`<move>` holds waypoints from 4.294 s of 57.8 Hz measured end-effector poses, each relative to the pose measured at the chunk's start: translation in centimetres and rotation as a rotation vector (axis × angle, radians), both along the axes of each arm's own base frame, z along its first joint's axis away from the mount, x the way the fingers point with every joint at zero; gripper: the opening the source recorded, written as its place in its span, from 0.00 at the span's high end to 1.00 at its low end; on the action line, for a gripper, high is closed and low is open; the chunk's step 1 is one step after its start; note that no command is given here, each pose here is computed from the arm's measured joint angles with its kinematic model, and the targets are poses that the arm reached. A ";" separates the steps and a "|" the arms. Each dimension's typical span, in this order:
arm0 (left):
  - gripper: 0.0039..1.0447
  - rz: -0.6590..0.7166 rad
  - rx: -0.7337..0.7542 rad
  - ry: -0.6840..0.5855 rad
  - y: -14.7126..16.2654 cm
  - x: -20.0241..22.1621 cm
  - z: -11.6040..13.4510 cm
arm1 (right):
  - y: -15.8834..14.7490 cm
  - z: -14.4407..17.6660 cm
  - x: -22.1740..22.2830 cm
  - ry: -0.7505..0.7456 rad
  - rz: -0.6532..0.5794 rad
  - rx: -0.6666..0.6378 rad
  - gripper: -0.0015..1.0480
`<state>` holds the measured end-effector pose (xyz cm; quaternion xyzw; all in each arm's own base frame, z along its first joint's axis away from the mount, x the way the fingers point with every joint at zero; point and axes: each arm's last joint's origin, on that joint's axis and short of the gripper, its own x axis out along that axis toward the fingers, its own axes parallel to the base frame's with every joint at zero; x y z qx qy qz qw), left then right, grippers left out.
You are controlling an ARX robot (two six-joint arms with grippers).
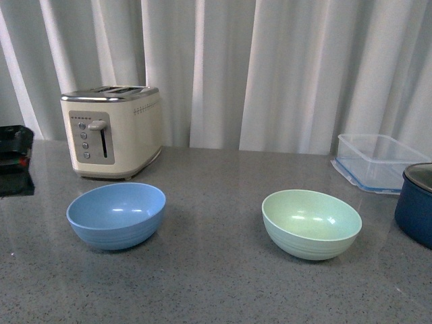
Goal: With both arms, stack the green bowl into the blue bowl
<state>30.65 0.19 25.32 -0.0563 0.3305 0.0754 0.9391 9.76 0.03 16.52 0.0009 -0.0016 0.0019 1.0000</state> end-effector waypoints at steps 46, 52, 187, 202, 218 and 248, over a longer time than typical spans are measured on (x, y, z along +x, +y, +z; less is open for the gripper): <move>0.06 0.007 0.023 0.077 -2.9 9.2 -4.2 | 0.0 0.0 0.0 0.000 0.000 0.000 0.10; 0.06 0.008 0.014 0.088 -3.1 9.6 -4.7 | 0.0 0.0 0.0 0.000 0.000 0.000 0.10; 0.97 -0.084 -0.099 0.105 -15.2 12.7 -3.8 | 0.0 0.0 0.0 0.000 0.000 0.000 0.10; 0.97 -0.083 -0.101 0.136 -16.0 12.9 -5.3 | 0.0 0.0 0.0 0.000 0.000 0.000 0.10; 0.97 -0.088 -0.101 0.130 -16.5 12.8 -5.2 | 0.0 0.0 0.0 0.000 0.000 0.000 0.10; 0.27 -0.046 -0.030 -0.086 -12.2 7.2 1.2 | 0.0 0.0 0.0 0.000 0.000 0.000 0.10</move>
